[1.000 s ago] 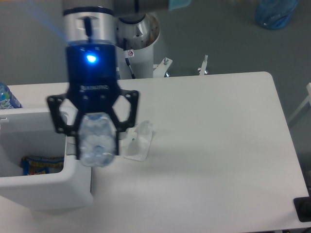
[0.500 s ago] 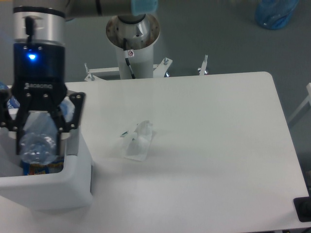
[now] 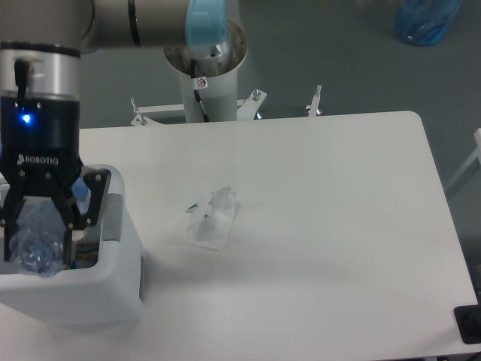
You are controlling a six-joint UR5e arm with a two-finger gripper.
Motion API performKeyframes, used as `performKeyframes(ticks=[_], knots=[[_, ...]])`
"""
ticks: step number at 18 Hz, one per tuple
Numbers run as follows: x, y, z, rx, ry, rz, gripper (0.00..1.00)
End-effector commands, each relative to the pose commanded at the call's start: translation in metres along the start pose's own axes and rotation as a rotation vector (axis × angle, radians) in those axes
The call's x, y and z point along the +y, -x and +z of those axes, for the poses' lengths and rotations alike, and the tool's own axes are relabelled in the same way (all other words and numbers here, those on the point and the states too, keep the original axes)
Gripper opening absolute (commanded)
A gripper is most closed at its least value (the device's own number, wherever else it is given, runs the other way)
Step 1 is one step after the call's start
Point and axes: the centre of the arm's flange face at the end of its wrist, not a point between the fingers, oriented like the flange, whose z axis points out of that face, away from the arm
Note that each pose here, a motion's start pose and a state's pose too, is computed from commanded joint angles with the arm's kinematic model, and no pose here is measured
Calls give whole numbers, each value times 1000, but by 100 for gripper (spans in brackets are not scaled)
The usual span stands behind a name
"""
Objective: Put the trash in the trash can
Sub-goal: 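Carry the bottle over the white trash bin and lower it in, then open the gripper to release the bottle into the bin, then move the open gripper over the crumpled white tissue and lower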
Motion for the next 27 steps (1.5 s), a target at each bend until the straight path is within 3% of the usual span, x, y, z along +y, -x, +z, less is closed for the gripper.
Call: performKeyframes(ticks=[9, 10, 11, 13, 19, 27], knots=[[32, -21, 33, 28, 78, 13, 58], [35, -23, 35, 30, 84, 15, 67], [35, -23, 35, 30, 85, 16, 88], [36, -24, 33, 29, 86, 8, 100], [41, -7, 23, 4, 93, -7, 100], [75, 116, -15, -150, 135, -115, 100]])
